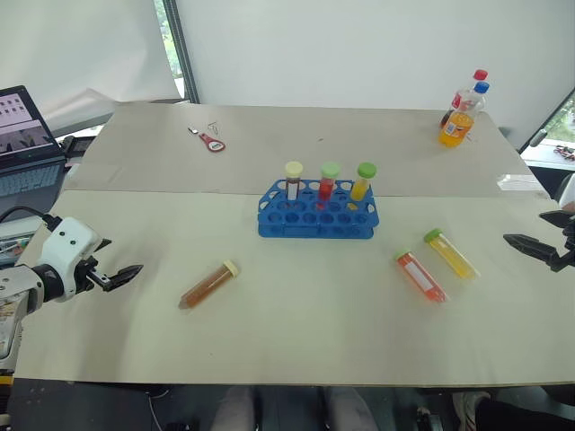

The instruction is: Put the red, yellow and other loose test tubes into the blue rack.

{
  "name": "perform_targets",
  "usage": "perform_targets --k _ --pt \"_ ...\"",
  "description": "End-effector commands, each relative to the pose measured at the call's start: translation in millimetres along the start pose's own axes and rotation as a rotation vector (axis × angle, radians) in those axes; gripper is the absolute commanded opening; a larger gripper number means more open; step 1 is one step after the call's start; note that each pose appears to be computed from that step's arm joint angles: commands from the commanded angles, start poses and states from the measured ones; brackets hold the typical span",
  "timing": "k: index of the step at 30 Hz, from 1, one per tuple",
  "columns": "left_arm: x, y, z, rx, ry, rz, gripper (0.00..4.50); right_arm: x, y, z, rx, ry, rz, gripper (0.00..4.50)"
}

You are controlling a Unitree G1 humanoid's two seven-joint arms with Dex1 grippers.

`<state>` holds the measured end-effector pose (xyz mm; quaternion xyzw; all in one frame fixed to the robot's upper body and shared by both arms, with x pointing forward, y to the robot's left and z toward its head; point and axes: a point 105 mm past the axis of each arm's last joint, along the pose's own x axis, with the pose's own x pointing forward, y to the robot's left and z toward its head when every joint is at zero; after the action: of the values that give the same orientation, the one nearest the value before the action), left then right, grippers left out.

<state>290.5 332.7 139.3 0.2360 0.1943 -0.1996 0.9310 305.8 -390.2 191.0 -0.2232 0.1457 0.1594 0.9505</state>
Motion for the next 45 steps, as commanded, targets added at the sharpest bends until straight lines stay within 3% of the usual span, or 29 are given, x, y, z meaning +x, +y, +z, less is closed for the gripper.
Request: perform_targets --k 1,10,17,23,29,38,45 --pt "-8.1 6.0 6.5 0.022 -0.024 0.025 4.49 -4.6 -7.1 14.3 -0.02 -0.046 -0.024 4.5" --pt "-10.4 17.2 12.3 0.018 -0.082 0.075 4.49 -0.9 -7.1 15.8 -0.018 -0.059 -0.024 4.5" --pt "-7.9 19.9 36.9 0.01 -0.198 0.064 4.49 2.3 -8.4 29.8 0.05 -0.139 -0.043 4.5" --pt "9.4 -52.1 97.3 0.116 -0.312 -0.291 4.49 18.2 15.3 54.5 0.035 -0.094 0.098 4.5" --pt "2.7 -127.0 144.7 0.217 -0.413 -0.622 4.49 45.6 31.6 50.9 0.044 0.187 0.169 4.5" --pt "-13.2 -186.9 167.3 0.353 -0.548 -0.882 4.49 78.5 43.4 19.8 0.015 0.518 0.255 4.5" --pt "-11.8 -192.7 167.6 0.39 -0.559 -0.884 4.49 87.7 54.6 9.8 0.004 0.634 0.365 4.5"
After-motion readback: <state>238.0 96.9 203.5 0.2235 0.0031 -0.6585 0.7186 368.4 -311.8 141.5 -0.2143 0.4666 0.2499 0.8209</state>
